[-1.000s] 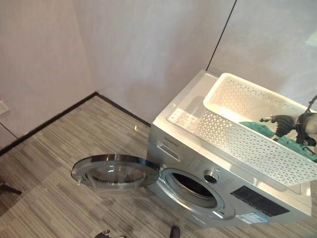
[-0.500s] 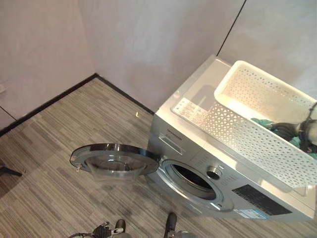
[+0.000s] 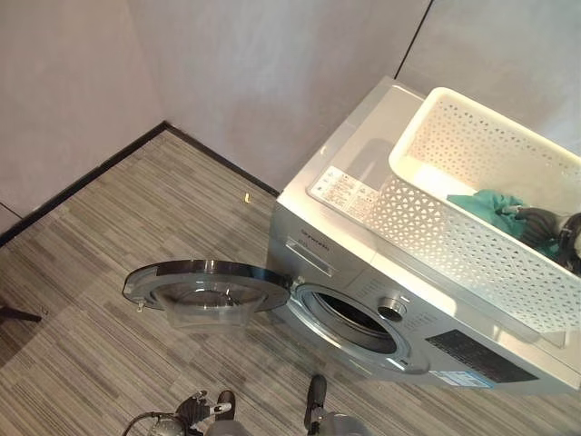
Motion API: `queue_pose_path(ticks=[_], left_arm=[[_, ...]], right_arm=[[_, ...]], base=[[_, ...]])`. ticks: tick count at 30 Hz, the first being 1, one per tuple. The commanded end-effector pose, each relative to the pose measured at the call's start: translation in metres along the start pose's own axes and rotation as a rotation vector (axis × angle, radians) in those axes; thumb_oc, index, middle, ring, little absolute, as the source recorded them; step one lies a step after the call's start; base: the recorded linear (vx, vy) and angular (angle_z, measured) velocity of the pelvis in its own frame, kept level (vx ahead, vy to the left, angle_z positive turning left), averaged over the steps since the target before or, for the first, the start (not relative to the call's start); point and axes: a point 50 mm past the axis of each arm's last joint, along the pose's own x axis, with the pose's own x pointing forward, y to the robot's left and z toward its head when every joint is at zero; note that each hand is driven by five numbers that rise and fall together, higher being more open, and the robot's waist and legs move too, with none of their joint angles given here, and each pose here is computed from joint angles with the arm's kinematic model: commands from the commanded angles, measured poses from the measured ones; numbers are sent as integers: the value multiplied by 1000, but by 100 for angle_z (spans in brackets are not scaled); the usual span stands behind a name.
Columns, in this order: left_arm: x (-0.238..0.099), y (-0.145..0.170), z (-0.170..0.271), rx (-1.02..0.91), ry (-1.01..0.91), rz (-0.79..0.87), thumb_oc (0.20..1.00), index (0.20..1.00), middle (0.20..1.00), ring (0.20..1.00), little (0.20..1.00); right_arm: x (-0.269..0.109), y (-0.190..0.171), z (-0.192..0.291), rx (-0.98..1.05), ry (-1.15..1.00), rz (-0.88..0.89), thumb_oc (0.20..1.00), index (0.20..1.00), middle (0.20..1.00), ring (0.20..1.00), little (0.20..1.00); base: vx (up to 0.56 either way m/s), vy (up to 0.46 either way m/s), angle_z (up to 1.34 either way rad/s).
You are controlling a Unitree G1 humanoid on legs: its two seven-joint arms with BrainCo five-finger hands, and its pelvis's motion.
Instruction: Grab the laundry basket,head to the washer,open it,put in the laundry and shut it.
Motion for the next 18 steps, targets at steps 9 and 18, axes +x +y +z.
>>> queue_pose_path(ticks=[9,18], left_arm=[[3,-19,-5,-25,41,-12,1000,1000,1000,1000,1000],[3,-24,-13,42,76,-17,1000,1000,1000,1000,1000]], right_arm=[[2,6,14,382,-159,-250,200,200,200,200,200],[-30,-80,25,787,-383,-723,200,200,200,200,200]], base=[[34,13,-4],[38,16,-5]])
